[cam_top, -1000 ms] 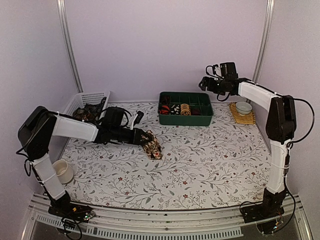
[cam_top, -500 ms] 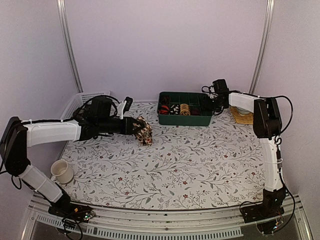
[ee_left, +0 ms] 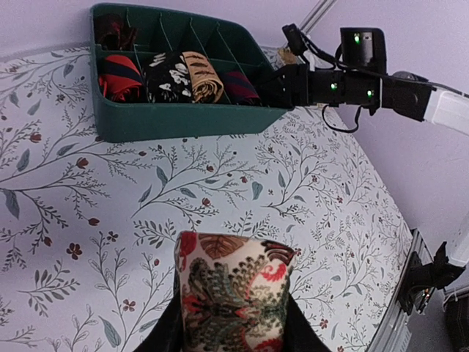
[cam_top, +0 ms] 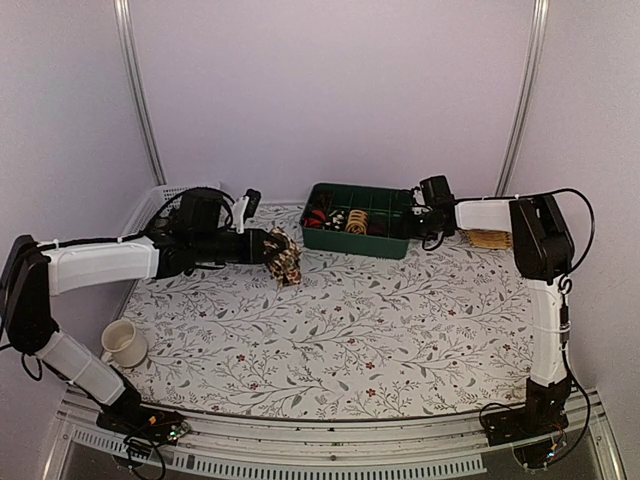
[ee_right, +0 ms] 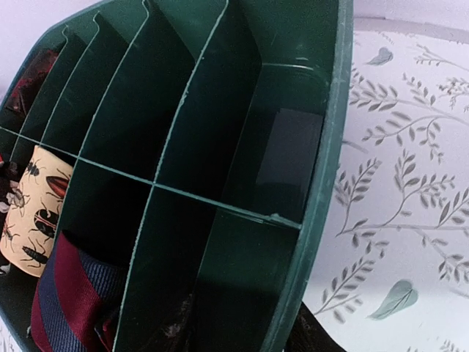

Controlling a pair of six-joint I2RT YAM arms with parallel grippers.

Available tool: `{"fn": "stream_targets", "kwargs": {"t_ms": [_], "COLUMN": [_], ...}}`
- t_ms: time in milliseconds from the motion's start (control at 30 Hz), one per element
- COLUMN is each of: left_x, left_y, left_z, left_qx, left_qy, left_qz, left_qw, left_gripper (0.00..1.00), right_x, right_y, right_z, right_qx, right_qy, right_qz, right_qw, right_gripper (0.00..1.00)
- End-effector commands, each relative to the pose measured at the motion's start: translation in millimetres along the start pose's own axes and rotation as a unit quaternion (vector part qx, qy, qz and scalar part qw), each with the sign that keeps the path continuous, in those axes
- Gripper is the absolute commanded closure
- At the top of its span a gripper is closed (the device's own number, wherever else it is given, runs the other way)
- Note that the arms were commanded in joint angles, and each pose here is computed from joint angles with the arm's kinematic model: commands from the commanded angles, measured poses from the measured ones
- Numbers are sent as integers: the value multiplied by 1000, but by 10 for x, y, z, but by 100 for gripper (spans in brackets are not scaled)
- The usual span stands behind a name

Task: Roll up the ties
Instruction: Move the storage box to the center of the board.

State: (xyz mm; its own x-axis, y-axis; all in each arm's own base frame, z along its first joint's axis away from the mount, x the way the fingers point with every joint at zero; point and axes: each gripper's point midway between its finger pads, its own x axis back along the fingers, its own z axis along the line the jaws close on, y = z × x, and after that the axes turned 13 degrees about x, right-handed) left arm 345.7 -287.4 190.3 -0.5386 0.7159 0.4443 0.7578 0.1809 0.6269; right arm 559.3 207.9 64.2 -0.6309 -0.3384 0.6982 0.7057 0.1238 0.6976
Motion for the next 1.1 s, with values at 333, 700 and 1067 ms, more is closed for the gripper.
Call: {"fn": "stream_targets", "kwargs": {"t_ms": [333, 700, 1067], "left_x": [487, 548, 352], "left_y": [543, 583, 431], "left_z": [-320, -598, -1115], "left_qx": [39, 90, 177], "left_qy": [3, -20, -102], "left_qz": [-112, -136, -162], "left_qw": [993, 986, 965], "left_gripper": [100, 100, 100], "right_x": [679, 1321, 2517], "right_y": [-984, -938, 55], "right_z": [1472, 2067, 1271], "right_qx": [69, 3, -77], "right_qy": [97, 122, 88], "right_qz": [100, 46, -117], "right_qw": [988, 991, 986], "right_gripper": [65, 33, 0]}}
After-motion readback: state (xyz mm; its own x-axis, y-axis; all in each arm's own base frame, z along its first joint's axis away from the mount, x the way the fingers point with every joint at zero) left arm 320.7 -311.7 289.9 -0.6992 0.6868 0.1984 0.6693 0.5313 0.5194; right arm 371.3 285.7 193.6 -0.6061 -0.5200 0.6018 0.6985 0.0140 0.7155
